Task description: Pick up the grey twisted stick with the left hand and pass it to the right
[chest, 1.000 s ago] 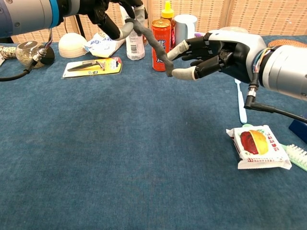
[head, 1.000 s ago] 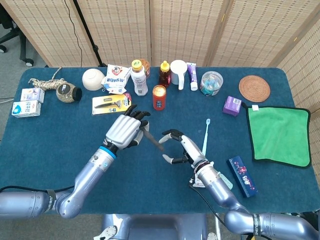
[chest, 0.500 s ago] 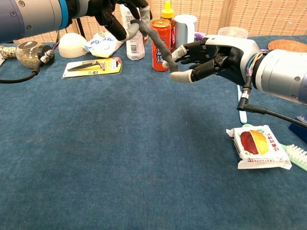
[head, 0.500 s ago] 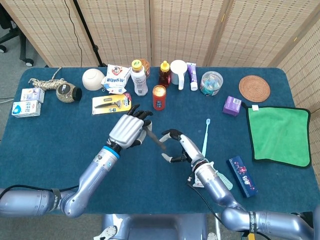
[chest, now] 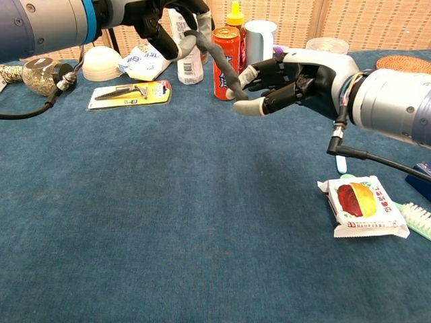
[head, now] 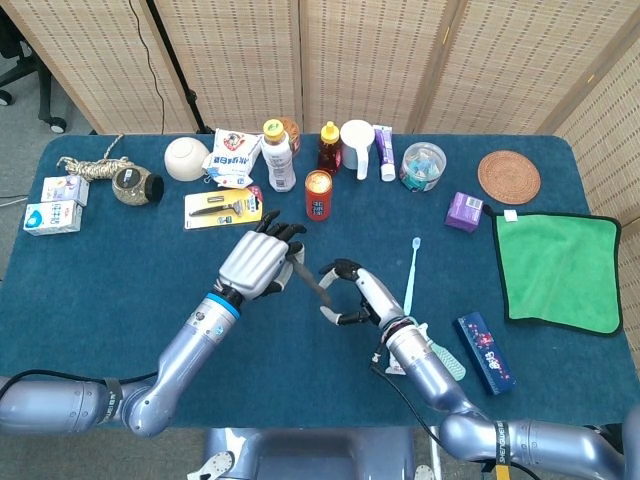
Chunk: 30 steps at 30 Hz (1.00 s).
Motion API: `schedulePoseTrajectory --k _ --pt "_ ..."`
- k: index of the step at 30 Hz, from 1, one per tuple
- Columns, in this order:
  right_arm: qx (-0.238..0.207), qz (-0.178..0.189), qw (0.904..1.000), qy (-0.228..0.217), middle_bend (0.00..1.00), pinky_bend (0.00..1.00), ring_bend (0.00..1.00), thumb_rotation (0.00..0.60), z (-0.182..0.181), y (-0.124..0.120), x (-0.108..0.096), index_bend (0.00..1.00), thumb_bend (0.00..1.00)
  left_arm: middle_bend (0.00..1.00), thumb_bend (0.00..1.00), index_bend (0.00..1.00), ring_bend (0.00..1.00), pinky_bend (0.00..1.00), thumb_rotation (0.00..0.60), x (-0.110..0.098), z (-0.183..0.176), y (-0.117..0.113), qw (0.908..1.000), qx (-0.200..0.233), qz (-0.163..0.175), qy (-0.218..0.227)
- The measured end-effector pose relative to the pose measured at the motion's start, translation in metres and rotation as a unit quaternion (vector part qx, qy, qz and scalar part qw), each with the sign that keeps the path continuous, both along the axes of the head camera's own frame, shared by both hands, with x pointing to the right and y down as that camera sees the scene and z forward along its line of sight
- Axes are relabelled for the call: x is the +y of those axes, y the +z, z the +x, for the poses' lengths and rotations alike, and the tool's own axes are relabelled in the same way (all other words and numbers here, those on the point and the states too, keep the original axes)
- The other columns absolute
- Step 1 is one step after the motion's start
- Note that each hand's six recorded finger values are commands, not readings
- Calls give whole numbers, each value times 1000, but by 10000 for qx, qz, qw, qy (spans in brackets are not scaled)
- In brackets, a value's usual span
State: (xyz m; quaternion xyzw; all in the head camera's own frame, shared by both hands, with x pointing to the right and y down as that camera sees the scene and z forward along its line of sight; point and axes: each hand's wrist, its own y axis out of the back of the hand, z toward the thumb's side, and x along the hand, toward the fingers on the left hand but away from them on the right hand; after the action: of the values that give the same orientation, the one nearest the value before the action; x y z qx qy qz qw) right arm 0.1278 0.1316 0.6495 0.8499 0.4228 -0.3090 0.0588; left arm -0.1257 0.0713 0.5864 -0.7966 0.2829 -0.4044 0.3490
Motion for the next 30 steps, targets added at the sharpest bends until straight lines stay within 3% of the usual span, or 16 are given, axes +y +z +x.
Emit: schedulePoseTrajectory --k 30 --pt "8 -32 10000 37 314 6 160 600 1 3 -2 484 349 219 594 669 183 0 600 2 2 -2 10000 6 -16 68"
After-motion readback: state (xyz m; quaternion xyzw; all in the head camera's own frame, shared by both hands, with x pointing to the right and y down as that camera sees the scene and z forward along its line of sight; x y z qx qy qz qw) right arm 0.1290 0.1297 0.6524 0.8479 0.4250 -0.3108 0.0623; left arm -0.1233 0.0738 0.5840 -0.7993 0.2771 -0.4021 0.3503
